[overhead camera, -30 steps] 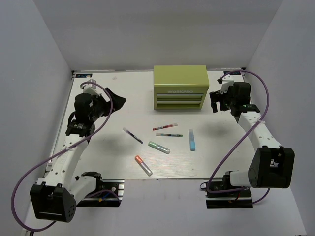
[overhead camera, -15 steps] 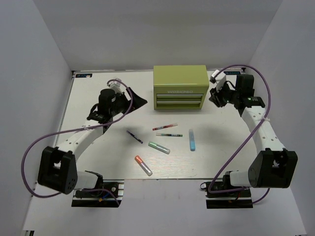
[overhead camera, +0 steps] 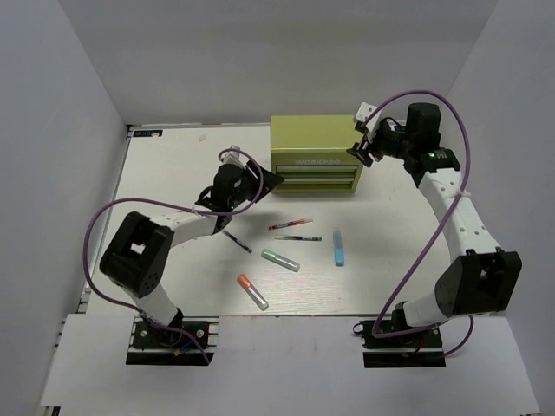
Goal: Sort the stationery into containers
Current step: Open the drawer in the storage box.
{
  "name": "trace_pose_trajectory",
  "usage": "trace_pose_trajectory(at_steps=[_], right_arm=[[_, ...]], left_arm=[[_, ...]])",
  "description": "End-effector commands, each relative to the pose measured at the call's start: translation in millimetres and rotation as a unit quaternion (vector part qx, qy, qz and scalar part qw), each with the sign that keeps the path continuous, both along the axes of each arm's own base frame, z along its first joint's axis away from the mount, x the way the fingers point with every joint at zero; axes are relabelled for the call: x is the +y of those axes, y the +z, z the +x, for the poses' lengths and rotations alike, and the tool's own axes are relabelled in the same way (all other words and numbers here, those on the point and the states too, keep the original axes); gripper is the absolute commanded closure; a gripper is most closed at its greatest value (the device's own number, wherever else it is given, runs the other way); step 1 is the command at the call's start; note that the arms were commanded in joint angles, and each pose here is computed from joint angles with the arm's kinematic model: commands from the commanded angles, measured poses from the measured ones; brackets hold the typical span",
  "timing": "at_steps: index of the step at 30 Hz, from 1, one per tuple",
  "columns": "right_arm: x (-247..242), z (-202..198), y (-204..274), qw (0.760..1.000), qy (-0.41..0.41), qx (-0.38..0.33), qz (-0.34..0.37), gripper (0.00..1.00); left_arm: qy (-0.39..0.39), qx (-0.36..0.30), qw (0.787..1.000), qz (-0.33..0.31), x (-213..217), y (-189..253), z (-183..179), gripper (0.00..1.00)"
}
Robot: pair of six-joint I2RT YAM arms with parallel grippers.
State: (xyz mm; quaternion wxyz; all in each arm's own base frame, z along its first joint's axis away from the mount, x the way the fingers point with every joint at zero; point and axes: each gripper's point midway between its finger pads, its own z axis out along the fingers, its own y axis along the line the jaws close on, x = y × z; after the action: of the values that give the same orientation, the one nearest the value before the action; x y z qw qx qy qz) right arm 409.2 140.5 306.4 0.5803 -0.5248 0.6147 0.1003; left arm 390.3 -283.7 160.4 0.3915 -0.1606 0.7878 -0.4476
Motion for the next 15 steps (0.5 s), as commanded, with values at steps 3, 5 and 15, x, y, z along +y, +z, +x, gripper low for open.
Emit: trace_pose_trajectory(at_steps=[3, 5, 15], right_arm=[[28.0, 18.5, 11.4, 0.998, 0.043, -0.046, -0.008, 0.35], [31.7, 28.2, 12.7, 0.998, 0.033, -0.045, -0.008, 0.38], [47.3, 50.8, -9.3, 1.0, 0.011, -0.011, -0.015, 0.46]], left_arm=[[0.029, -0.033, 0.994, -0.1, -22.6, 32.6, 16.7, 0.38], [0.046, -0.051, 0.991, -0.113, -23.4, 33.5, 22.0, 0.38], [0.094, -0.07, 0.983, -0.141, -32.9, 21.6, 31.5, 0.42]])
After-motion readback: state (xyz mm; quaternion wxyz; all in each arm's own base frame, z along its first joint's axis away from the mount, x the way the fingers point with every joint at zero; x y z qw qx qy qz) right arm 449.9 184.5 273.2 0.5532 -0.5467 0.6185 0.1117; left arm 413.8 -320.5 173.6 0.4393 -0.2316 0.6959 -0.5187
